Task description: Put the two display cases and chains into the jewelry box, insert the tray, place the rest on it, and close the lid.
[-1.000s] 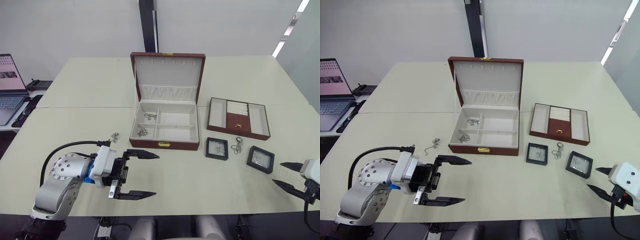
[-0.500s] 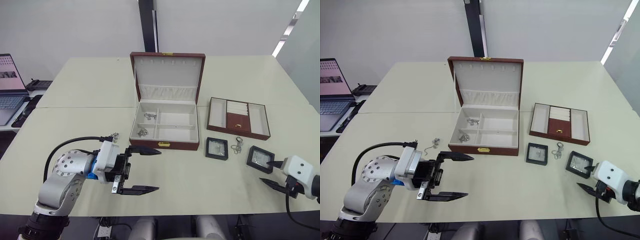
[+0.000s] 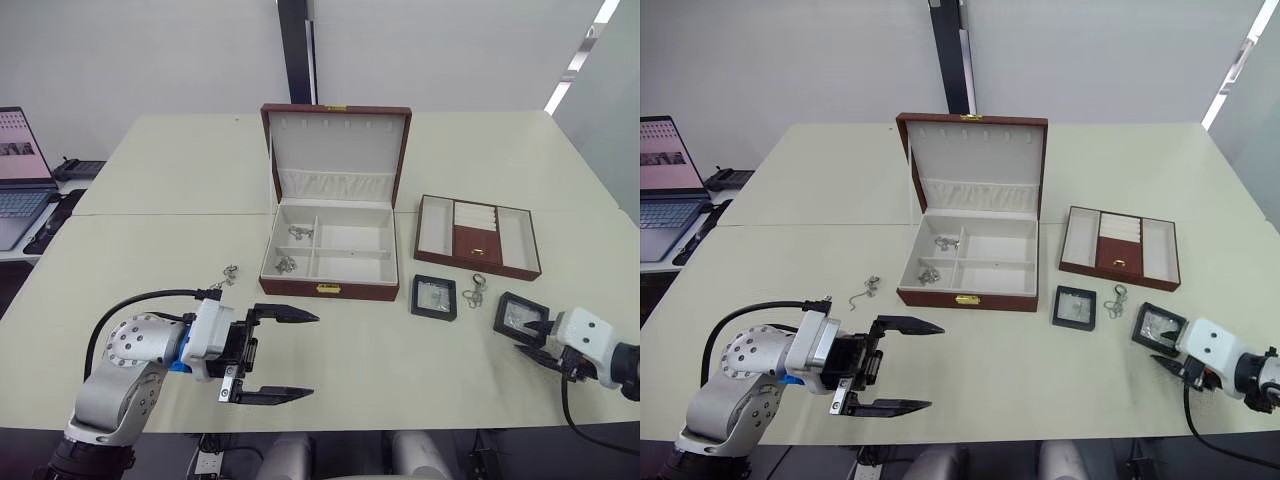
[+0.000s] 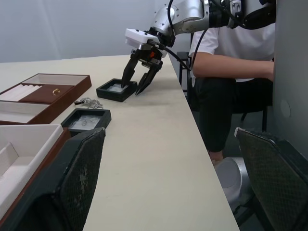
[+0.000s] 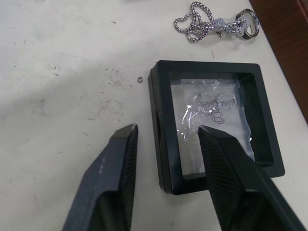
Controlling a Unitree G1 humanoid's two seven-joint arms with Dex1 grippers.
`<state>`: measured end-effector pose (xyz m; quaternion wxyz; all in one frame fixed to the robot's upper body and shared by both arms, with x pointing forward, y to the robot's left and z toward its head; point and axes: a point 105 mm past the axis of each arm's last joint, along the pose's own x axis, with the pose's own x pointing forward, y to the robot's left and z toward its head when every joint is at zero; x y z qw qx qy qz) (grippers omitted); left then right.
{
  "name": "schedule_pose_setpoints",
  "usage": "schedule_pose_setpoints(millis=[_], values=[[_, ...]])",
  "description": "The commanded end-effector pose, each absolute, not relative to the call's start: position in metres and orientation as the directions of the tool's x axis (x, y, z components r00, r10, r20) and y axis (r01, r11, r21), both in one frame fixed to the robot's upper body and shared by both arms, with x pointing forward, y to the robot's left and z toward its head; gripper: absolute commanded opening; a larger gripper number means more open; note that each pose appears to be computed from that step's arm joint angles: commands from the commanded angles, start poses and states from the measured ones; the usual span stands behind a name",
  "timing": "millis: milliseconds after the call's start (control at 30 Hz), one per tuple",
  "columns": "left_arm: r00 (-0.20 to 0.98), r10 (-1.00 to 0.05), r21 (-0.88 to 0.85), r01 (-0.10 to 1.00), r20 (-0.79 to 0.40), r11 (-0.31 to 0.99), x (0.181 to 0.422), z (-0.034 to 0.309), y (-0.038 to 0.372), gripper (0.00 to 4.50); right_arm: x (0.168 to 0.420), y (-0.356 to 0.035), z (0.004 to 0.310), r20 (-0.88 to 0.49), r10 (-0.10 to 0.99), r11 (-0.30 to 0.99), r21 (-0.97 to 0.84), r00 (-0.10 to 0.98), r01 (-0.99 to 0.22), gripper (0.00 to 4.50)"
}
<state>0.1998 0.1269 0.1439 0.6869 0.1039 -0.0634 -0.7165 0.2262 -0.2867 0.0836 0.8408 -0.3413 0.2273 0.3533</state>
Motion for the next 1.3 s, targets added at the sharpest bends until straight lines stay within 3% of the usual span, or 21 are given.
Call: schedule_pose_setpoints(millis=[33,200,600,733,933,1067,1300], values=[[-0.030,-0.997,0.250,0.967,-0.067,-0.046,0.200,0.145,0.130,4.50,0.229,-0.285,0.085,-0.617,0.443,0.505,-0.427,0.650,-0.750,1.09],[-0.031,-0.997,0.248,0.968,-0.070,-0.047,0.201,0.144,0.131,4.50,0.230,-0.285,0.087,-0.611,0.448,0.503,-0.431,0.653,-0.749,0.01],[0.018,-0.998,0.232,0.973,-0.063,0.003,0.204,0.145,0.136,4.50,0.217,-0.265,0.131,-0.668,0.534,0.458,-0.287,0.518,-0.842,0.01],[0.100,-0.994,0.204,0.975,-0.041,0.090,0.208,0.149,0.141,4.50,0.214,-0.247,0.154,-0.687,0.558,0.399,-0.268,0.465,-0.877,0.01],[0.221,-0.975,0.200,0.957,-0.026,0.211,0.219,0.154,0.149,4.50,0.230,-0.203,0.199,-0.617,0.651,0.331,-0.295,0.443,-0.896,0.01],[0.362,-0.932,0.187,0.918,-0.030,0.350,0.235,0.156,0.159,4.50,0.245,-0.176,0.223,-0.562,0.702,0.305,-0.319,0.438,-0.897,0.01],[0.487,-0.873,0.159,0.864,-0.031,0.477,0.243,0.158,0.164,4.50,0.279,-0.138,0.243,-0.526,0.746,0.252,-0.344,0.408,-0.905,0.01]])
